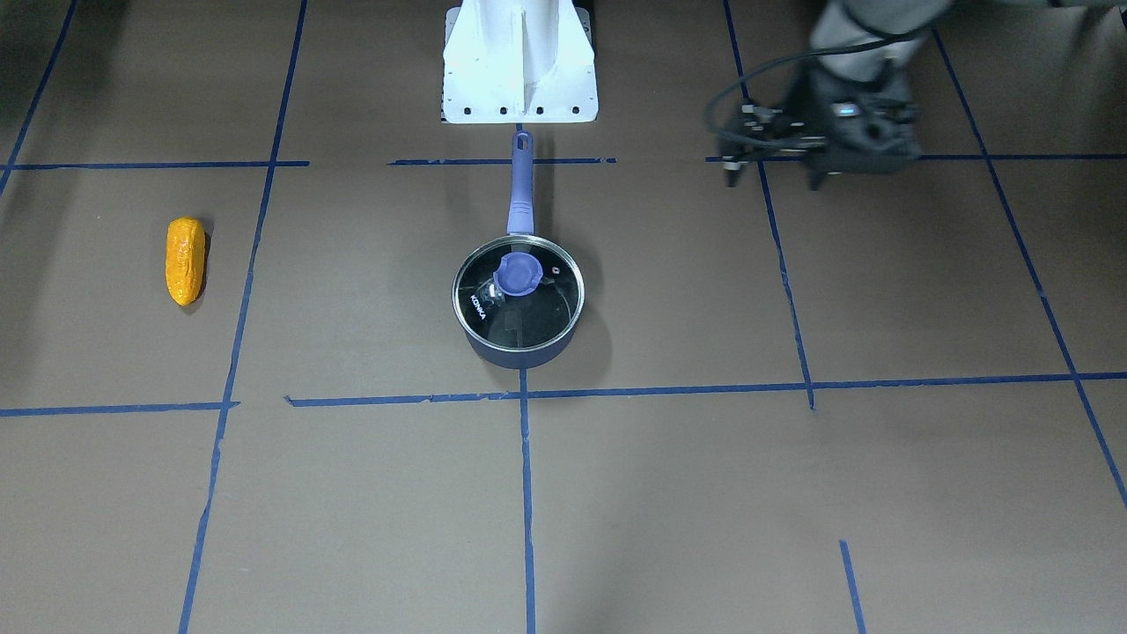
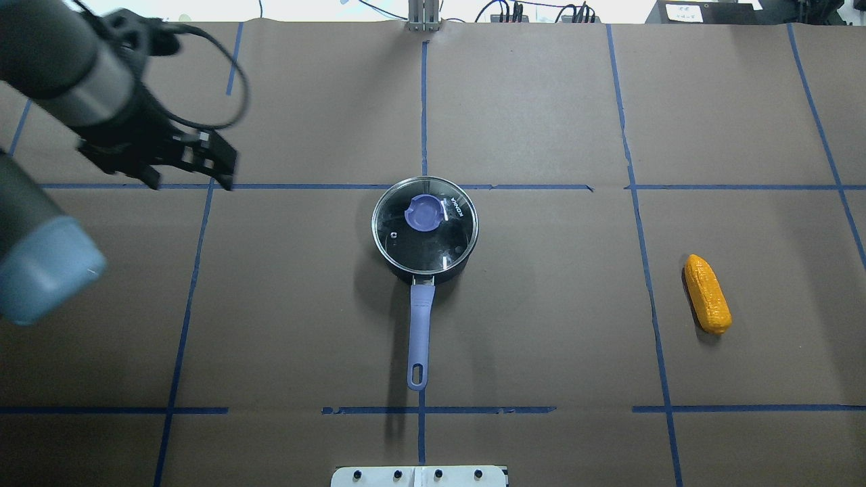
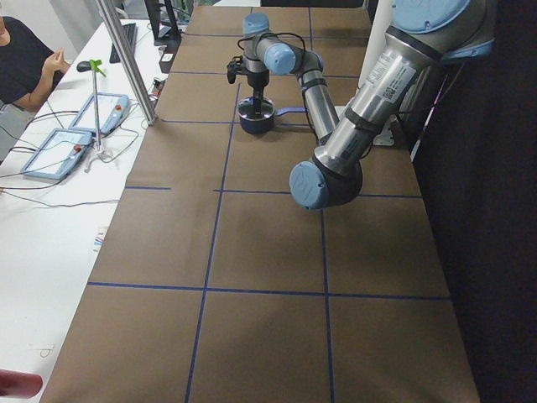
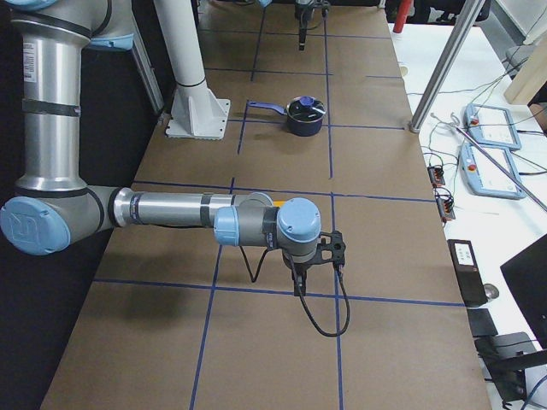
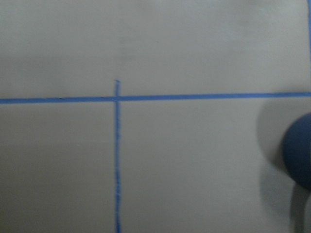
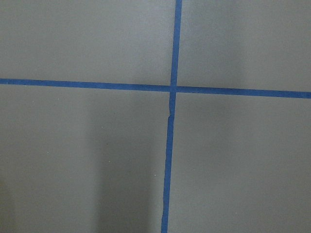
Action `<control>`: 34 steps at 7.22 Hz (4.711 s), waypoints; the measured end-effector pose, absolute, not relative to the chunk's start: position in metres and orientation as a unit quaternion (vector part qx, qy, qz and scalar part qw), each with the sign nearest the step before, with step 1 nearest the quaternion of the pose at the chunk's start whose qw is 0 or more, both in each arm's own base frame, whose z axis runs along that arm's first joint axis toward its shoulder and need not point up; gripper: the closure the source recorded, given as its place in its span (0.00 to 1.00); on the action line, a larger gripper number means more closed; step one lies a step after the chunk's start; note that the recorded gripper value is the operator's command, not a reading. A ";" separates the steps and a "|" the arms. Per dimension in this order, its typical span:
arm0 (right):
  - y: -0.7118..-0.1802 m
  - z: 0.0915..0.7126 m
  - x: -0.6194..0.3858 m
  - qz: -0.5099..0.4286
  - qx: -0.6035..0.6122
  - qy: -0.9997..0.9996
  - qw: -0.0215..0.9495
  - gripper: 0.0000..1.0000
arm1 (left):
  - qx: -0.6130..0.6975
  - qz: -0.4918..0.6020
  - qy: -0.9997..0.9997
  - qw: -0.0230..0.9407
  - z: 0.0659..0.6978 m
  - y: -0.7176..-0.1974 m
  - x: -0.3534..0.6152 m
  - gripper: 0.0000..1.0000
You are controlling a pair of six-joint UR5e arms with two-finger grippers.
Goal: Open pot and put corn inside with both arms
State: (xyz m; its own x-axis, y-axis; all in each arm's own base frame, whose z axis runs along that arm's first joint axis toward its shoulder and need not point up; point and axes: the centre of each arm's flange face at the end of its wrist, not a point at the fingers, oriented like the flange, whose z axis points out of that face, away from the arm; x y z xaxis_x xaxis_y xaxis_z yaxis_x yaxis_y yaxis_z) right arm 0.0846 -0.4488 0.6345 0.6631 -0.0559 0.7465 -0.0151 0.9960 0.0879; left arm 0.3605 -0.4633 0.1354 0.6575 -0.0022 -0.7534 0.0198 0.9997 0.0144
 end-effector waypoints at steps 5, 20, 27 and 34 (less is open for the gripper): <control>-0.449 0.634 0.084 -0.011 0.043 -0.411 0.911 0.00 | 0.036 -0.020 0.431 0.901 0.084 -0.494 0.499 0.00; -0.452 0.630 0.085 -0.011 0.046 -0.411 0.911 0.00 | 0.029 -0.012 0.424 0.905 0.111 -0.487 0.579 0.53; -0.457 0.625 0.085 -0.013 0.052 -0.411 0.910 0.00 | 0.035 -0.014 0.428 0.903 0.087 -0.476 0.552 0.78; -0.482 0.574 0.056 0.026 0.051 -0.450 0.891 0.00 | 0.043 -0.038 0.426 0.903 0.146 -0.488 0.456 0.78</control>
State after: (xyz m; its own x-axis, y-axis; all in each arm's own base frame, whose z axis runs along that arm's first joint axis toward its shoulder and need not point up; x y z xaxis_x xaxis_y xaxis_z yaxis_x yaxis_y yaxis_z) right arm 0.0558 -0.4822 0.5743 0.5933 0.0017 0.8050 -0.0928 0.9935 0.0664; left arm 0.4562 -0.4883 0.1456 0.6343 -0.0328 -0.7724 0.1059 0.9934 0.0447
